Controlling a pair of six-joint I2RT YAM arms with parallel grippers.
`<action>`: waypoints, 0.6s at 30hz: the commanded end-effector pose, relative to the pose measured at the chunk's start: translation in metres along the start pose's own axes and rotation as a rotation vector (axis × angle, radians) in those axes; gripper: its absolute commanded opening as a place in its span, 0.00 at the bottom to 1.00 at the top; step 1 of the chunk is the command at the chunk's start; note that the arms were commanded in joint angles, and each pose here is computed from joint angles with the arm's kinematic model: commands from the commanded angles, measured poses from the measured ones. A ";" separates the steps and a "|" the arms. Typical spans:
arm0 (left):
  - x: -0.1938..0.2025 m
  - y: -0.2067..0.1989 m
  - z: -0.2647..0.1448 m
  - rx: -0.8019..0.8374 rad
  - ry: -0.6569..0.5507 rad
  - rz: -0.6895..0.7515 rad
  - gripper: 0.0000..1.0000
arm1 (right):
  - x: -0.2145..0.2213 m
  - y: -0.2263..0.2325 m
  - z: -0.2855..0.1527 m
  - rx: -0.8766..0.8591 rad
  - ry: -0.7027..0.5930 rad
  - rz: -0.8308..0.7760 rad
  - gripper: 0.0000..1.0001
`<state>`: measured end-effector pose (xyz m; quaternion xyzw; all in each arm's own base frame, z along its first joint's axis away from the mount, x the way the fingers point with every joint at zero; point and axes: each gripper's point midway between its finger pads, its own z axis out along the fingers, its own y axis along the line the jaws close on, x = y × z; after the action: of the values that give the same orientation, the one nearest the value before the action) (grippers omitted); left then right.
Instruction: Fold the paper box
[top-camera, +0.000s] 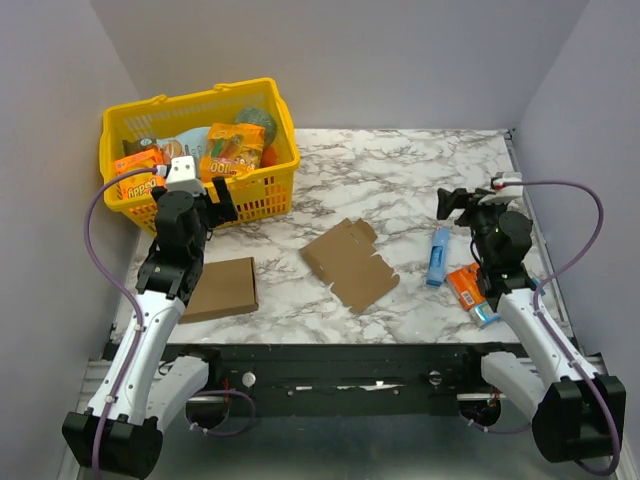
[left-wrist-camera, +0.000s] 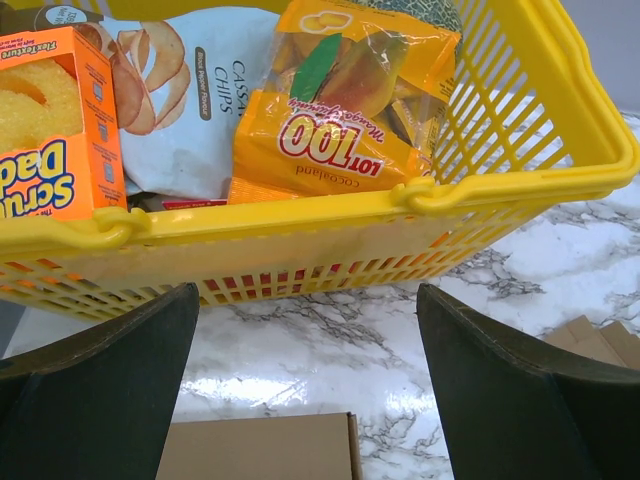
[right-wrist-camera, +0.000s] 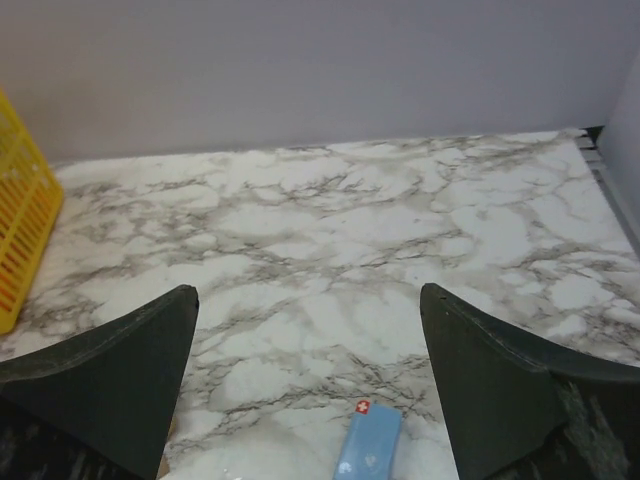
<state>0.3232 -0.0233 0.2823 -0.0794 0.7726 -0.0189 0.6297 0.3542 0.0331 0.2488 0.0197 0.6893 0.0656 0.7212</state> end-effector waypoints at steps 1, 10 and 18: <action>-0.018 0.002 -0.004 -0.016 -0.051 -0.033 0.99 | 0.013 0.041 0.011 -0.229 0.178 -0.007 0.98; -0.004 -0.004 -0.001 0.022 -0.019 -0.039 0.99 | 0.115 0.109 0.037 -0.418 0.738 -0.061 0.90; 0.004 -0.017 0.001 0.089 0.004 -0.041 0.99 | 0.163 0.145 0.081 -0.471 0.937 -0.001 0.83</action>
<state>0.3236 -0.0300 0.2800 -0.0796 0.7734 -0.0390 0.6277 0.4373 0.1939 0.1324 -0.1791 0.8795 0.1984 0.3939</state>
